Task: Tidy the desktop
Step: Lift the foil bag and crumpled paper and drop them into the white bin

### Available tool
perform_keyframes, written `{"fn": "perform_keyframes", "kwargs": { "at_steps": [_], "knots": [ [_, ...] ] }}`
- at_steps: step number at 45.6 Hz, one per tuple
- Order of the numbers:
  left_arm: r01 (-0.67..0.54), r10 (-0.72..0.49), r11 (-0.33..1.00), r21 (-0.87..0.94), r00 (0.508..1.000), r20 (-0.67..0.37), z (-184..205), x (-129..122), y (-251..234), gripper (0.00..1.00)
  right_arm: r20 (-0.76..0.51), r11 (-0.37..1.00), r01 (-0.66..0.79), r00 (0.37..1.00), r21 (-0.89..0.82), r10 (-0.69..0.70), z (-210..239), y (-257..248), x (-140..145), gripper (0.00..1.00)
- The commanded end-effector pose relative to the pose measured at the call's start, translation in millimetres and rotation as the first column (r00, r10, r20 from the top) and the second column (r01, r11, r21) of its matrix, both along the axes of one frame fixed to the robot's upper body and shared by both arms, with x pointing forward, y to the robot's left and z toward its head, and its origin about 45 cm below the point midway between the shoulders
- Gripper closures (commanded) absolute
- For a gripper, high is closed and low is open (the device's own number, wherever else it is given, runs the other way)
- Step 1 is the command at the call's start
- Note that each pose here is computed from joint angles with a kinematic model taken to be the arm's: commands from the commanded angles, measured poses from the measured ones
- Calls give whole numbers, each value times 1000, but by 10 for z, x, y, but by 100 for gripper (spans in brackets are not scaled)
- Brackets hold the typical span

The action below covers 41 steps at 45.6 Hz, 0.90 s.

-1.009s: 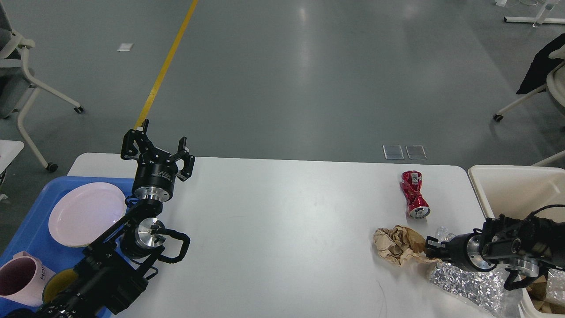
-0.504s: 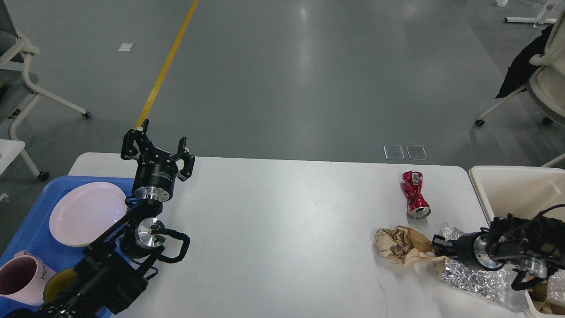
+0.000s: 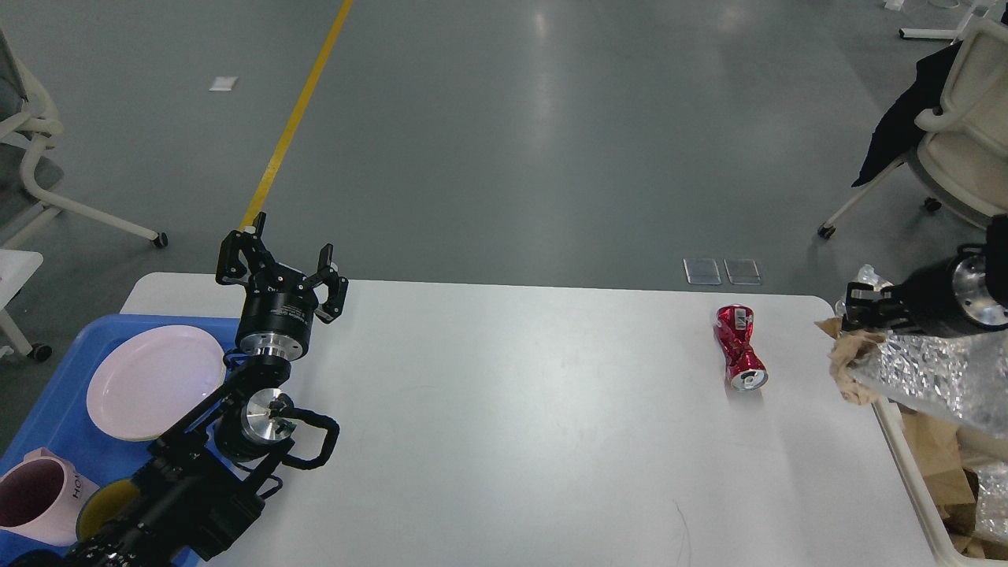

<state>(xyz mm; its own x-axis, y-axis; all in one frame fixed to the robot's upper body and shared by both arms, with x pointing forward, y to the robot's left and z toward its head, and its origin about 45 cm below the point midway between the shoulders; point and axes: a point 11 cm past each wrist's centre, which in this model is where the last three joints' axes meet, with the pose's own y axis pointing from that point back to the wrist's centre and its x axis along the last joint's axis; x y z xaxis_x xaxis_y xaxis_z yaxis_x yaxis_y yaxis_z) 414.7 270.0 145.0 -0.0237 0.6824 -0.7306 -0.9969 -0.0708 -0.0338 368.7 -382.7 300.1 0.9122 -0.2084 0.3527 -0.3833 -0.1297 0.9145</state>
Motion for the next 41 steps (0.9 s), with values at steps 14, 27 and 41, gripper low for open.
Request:
{"fn": "perform_keyframes", "kwargs": {
  "at_steps": [14, 27, 41],
  "knots": [
    [0, 0, 1000, 0, 1000, -1, -1, 0, -1, 4, -65, 949, -313, 947, 35, 315, 769, 1253, -350, 100],
    [0, 0, 1000, 1, 1000, 0, 1, 0, 6, 4, -67, 984, -177, 982, -16, 176, 557, 694, -211, 100],
    [-1, 1, 1000, 2, 1000, -1, 0, 0, 7, 4, 19, 968, 151, 988, -201, -150, -44, -957, 72, 100]
  ]
}}
